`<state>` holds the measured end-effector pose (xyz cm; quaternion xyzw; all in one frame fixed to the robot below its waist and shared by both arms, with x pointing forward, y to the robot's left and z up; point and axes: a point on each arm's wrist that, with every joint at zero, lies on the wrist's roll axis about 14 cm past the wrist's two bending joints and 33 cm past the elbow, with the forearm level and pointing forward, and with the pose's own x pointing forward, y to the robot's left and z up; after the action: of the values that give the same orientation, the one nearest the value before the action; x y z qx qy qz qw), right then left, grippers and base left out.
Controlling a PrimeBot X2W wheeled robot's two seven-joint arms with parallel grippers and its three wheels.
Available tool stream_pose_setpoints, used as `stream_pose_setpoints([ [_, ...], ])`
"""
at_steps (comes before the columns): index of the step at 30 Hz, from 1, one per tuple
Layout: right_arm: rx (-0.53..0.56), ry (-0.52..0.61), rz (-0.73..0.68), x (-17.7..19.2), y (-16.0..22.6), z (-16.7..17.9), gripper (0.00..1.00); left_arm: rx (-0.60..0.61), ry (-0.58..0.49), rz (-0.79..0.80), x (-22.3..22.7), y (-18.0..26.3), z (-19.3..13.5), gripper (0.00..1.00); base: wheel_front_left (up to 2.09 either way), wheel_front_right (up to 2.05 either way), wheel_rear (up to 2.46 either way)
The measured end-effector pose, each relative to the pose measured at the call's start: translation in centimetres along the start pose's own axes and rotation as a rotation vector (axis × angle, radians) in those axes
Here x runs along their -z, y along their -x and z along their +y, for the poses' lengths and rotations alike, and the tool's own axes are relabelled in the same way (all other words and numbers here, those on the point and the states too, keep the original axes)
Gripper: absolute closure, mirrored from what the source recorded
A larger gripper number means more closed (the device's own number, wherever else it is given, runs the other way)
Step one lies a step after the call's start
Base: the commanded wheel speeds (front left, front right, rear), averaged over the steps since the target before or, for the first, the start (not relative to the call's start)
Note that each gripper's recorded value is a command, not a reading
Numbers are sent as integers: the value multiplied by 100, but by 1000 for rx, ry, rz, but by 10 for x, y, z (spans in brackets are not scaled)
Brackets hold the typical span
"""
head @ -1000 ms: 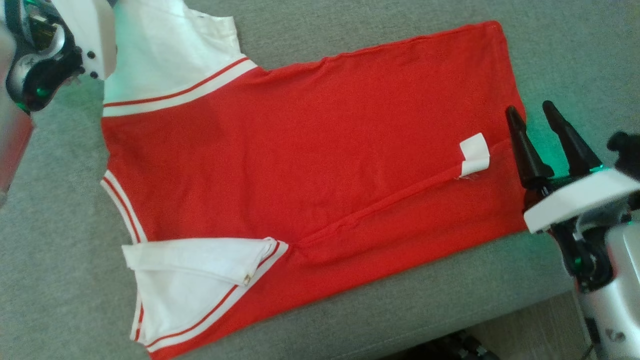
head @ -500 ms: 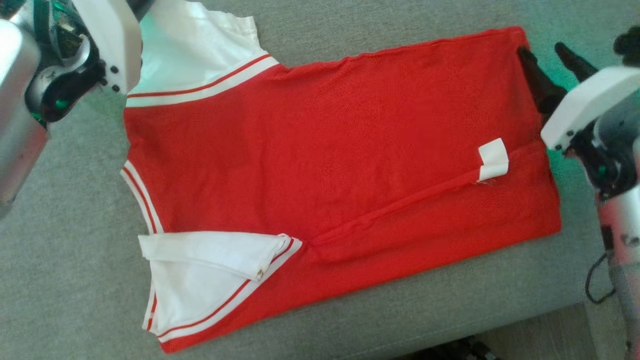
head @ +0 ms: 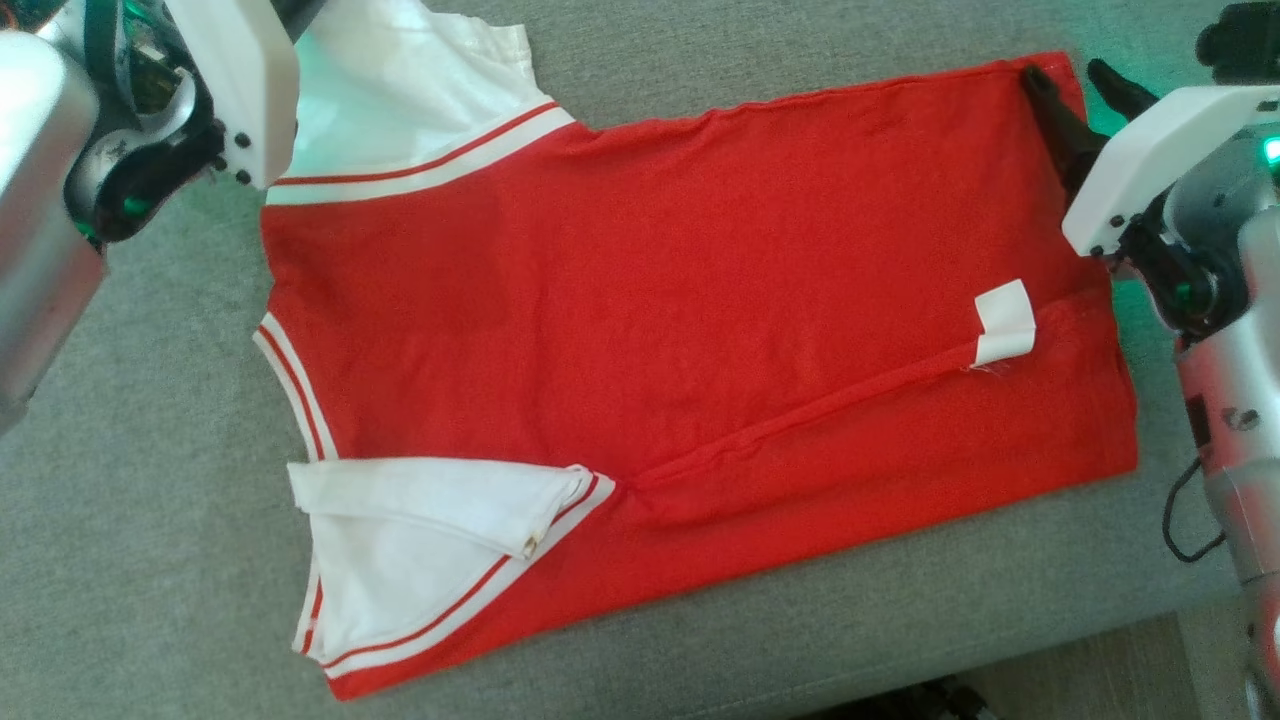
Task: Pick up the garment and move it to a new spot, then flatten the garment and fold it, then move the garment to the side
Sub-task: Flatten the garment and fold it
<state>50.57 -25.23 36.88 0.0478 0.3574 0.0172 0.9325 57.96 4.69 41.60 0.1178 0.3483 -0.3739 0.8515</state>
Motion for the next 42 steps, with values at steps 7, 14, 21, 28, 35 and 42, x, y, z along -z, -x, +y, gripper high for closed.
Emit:
stream_pose_setpoints([
  [7, -4, 20, 7, 2, -5, 3, 43, -2, 3, 15, 6, 2, 0, 100, 0, 0, 0],
  [14, -6, 46, 5, -2, -7, 4, 100, -19, -16, 6, 6, 7, 4, 100, 0, 0, 0],
  [21, -14, 45, -35, -9, -6, 5, 100, -58, -84, -93, -7, 14, 12, 100, 0, 0, 0],
  [28, 20, -2, -228, -60, 4, -10, 100, -136, -189, -340, -63, 37, 30, 100, 0, 0, 0],
  [35, 20, -27, -289, -70, 20, -13, 100, -139, -175, -439, -79, 62, 22, 100, 0, 0, 0],
  [42, 22, -58, -242, -30, 35, -17, 100, -120, -130, -433, -33, 83, -7, 100, 0, 0, 0],
])
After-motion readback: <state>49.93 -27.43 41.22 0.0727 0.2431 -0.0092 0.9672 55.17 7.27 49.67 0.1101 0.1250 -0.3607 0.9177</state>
